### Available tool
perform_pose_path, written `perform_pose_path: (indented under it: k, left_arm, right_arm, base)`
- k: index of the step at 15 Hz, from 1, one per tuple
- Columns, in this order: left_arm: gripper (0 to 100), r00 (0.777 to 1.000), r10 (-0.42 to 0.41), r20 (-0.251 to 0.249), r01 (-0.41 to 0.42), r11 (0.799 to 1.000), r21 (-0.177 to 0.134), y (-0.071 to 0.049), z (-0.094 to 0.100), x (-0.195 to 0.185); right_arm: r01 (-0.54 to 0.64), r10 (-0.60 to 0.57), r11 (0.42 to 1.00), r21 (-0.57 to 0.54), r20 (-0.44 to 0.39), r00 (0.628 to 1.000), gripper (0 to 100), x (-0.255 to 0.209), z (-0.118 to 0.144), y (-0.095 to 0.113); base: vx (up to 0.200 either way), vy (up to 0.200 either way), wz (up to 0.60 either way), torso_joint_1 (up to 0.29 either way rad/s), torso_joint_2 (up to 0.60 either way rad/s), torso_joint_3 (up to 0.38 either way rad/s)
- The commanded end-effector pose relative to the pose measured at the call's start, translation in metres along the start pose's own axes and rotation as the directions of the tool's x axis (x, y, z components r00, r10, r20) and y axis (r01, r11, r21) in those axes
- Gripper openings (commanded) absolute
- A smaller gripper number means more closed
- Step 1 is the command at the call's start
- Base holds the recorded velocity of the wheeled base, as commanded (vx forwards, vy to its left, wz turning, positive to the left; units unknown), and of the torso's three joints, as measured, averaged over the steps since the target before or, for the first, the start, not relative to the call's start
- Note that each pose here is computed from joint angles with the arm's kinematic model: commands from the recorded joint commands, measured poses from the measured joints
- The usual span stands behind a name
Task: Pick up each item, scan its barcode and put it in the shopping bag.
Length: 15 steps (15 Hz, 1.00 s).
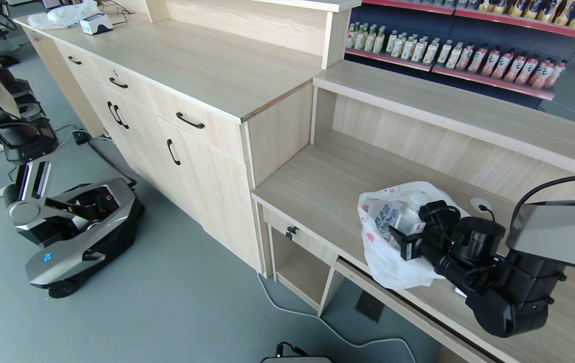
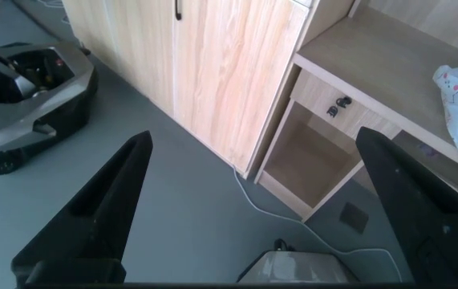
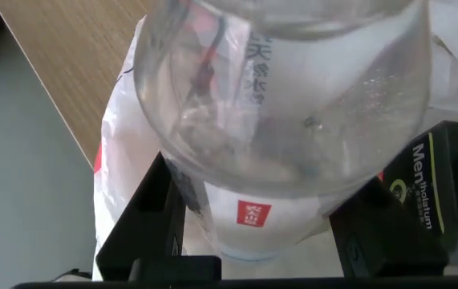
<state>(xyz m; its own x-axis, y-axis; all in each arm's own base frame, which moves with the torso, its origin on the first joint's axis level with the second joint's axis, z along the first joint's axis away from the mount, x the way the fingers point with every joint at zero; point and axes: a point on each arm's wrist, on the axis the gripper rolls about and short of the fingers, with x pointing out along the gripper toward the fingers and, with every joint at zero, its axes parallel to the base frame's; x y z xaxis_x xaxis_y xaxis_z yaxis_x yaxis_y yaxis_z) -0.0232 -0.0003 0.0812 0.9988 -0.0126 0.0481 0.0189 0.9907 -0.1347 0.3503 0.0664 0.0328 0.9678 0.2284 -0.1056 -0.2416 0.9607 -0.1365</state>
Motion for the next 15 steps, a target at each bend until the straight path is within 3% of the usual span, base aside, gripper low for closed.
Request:
perform_pose_path:
  k: [1,9,10,15]
  left_arm:
    - [100,1.0,0.0,0.001,0.0,1.0,-0.001,0.0,0.0,0.0]
    - [100,1.0,0.0,0.0,0.0,1.0,0.001,0.0,0.0,0.0]
    - [100,1.0,0.0,0.001,0.0,1.0,-0.001,0.0,0.0,0.0]
    - [100,1.0,0.0,0.0,0.0,1.0,-0.001,0.0,0.0,0.0]
  right_arm:
    - [-0.003,0.003,1.0,0.001,-0.018,1.0,0,0.004,-0.008,0.001]
    - [0.01,-0.01,1.0,0.004,-0.045,0.999,0,0.003,-0.017,-0.004]
    - [0.01,-0.01,1.0,0.004,-0.045,0.999,100,0.003,-0.016,-0.004]
    - [0.012,-0.012,1.0,0.026,0.023,1.0,100,-0.008,0.012,-0.005]
  base:
    - [0.0,0.0,0.0,0.0,0.0,0.0]
    - [0.0,0.0,0.0,0.0,0.0,0.0]
    - [0.0,0.0,0.0,0.0,0.0,0.0]
    - [0.0,0.0,0.0,0.0,0.0,0.0]
